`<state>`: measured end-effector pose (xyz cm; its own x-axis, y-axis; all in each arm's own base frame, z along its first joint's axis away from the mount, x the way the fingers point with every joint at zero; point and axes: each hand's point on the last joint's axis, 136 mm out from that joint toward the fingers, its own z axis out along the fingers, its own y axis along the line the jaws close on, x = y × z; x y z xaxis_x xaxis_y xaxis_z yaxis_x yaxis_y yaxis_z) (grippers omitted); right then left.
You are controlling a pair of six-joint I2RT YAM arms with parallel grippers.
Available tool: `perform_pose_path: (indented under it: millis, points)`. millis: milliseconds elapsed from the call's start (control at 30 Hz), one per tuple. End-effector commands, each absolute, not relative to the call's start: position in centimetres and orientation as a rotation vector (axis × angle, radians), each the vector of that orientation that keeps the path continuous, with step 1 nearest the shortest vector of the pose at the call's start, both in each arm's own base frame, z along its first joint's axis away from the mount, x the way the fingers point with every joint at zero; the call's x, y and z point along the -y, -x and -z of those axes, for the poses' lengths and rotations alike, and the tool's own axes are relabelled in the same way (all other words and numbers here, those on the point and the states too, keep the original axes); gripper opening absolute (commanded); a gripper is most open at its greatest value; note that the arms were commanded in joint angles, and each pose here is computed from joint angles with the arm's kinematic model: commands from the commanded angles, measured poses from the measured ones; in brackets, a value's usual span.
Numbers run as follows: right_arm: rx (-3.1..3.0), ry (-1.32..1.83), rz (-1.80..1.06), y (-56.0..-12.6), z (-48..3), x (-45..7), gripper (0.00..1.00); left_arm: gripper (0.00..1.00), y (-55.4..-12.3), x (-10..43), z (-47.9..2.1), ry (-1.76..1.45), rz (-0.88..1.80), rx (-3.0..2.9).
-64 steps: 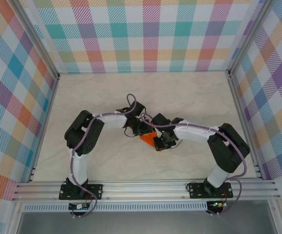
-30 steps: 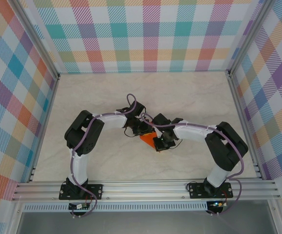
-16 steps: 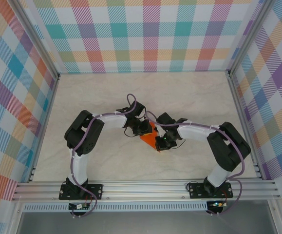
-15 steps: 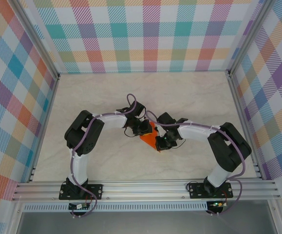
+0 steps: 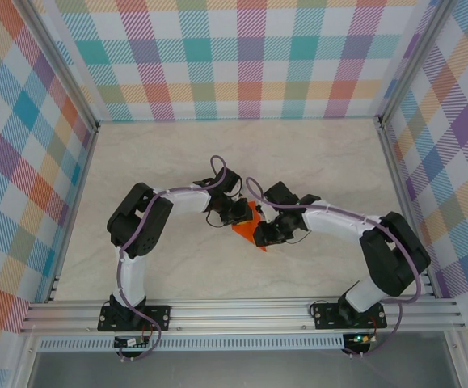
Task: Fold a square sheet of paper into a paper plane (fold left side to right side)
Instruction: Fourth fold the wing at the center of the table.
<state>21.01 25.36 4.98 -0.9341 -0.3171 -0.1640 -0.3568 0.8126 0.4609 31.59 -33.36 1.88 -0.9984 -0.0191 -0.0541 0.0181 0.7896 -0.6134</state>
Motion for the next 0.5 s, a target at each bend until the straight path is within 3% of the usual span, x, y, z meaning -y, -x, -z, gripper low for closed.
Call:
perform_pose_path:
  millis: [0, 467]
  points:
    - [-2.911, 0.546, -0.883, -21.4, -4.6, -27.1, 0.27, 0.13, -29.5, 31.4, 0.7, 0.032, 0.849, -3.043]
    - [-2.989, 0.537, -0.699, -21.9, -2.5, -25.5, 0.27, 0.13, -29.5, 31.4, 0.7, 0.034, 0.844, -3.048]
